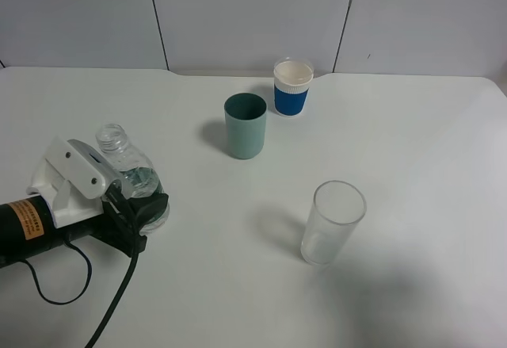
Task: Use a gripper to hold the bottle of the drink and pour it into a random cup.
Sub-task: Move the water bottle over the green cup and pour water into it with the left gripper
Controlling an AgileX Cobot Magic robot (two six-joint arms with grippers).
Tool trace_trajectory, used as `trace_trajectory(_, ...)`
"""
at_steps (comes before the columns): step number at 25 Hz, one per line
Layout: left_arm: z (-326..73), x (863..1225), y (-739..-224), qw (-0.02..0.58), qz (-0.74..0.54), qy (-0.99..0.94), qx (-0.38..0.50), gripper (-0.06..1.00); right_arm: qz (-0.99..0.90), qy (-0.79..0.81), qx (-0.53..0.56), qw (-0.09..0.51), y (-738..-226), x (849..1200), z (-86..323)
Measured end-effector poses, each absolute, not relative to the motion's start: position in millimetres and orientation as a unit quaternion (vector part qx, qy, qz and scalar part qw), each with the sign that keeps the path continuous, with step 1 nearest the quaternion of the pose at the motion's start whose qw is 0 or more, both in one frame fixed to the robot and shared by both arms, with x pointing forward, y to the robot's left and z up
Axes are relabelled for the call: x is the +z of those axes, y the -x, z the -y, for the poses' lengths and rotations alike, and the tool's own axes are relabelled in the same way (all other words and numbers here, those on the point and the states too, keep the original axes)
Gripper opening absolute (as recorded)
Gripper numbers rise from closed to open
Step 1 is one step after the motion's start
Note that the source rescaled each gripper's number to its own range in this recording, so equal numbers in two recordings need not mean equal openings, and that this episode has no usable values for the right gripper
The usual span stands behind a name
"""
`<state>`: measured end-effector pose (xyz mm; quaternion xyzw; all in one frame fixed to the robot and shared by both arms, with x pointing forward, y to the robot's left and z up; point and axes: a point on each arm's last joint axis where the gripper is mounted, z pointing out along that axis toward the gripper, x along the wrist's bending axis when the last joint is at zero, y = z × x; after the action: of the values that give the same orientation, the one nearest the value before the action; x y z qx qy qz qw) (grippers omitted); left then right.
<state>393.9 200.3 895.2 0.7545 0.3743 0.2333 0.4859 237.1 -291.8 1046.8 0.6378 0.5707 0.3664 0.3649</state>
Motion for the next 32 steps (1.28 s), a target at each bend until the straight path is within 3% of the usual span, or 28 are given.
trace_trajectory(25, -212.1, 919.4, -380.9, 0.460, -0.424, -0.750, 0.215, 0.00, -0.571, -0.638, 0.366, 0.365, -237.1, 1046.8, 291.8)
trace_trajectory(32, -211.3, 938.5, -389.0, 0.428, -0.439, -0.760, 0.216, 0.00, -0.571, -0.638, 0.366, 0.365, -237.1, 1046.8, 291.8)
